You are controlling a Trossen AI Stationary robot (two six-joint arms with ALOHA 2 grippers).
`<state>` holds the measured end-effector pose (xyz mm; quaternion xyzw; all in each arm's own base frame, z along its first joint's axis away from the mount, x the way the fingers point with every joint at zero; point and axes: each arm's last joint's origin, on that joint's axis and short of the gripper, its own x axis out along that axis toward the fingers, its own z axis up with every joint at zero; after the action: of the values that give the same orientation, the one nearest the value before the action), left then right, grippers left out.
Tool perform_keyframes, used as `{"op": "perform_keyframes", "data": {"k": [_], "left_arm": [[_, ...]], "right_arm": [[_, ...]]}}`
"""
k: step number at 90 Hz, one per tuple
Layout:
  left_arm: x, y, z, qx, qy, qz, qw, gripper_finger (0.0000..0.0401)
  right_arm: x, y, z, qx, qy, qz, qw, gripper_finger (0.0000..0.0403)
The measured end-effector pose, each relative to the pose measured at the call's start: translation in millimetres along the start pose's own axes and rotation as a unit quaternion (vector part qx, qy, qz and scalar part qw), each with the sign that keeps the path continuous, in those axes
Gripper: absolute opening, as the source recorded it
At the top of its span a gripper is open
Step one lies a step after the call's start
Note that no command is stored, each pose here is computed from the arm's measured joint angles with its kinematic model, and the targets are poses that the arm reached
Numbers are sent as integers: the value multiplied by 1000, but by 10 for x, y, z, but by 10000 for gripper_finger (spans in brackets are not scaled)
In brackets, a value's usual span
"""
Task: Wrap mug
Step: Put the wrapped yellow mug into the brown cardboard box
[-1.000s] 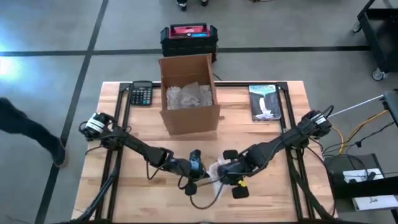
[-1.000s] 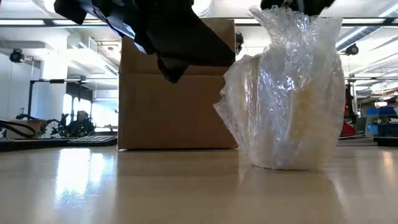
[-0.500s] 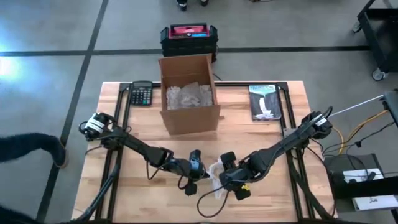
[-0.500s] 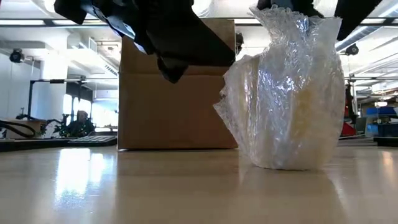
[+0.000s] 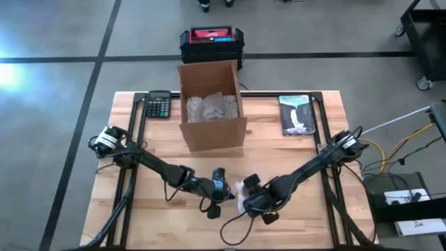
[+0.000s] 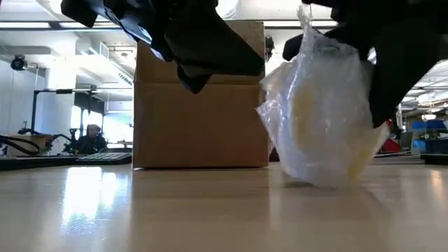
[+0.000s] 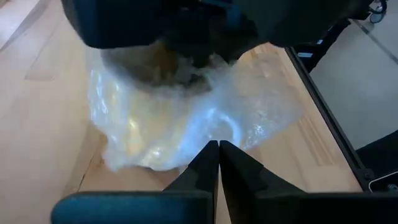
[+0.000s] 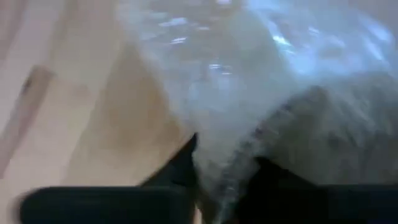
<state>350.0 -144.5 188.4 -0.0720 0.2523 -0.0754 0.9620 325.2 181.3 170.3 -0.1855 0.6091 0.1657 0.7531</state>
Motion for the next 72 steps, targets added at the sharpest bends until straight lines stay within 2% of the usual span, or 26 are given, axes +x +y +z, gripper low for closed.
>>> {"op": "perform_keyframes", "data": {"k": [8, 22, 31, 37, 47, 57, 72], "left_arm": [[-33, 4, 7, 2, 9, 3, 1000, 0], [-202, -9, 60, 3, 36, 8, 999, 0], [-322, -61, 55, 3, 56, 7, 998, 0], [-397, -118, 29, 9, 58, 11, 998, 0], [-482, -198, -73, 24, 54, 47, 997, 0], [-529, -219, -165, 28, 44, 70, 996, 0], [-542, -170, -256, 21, 53, 81, 995, 0]], "right_arm": [[-204, -9, 56, 0, -6, 4, 1000, 18], [-820, -73, 141, -5, -47, 1, 999, 6], [-1221, -184, 179, 5, -104, -6, 995, 7], [-1516, -291, 185, 13, -152, -25, 988, 6], [-1949, -509, 180, 30, -214, -81, 973, 4], [-2302, -895, 178, 73, -263, -143, 951, 3], [-2659, -1808, 90, 176, -332, -217, 901, 1]]}}
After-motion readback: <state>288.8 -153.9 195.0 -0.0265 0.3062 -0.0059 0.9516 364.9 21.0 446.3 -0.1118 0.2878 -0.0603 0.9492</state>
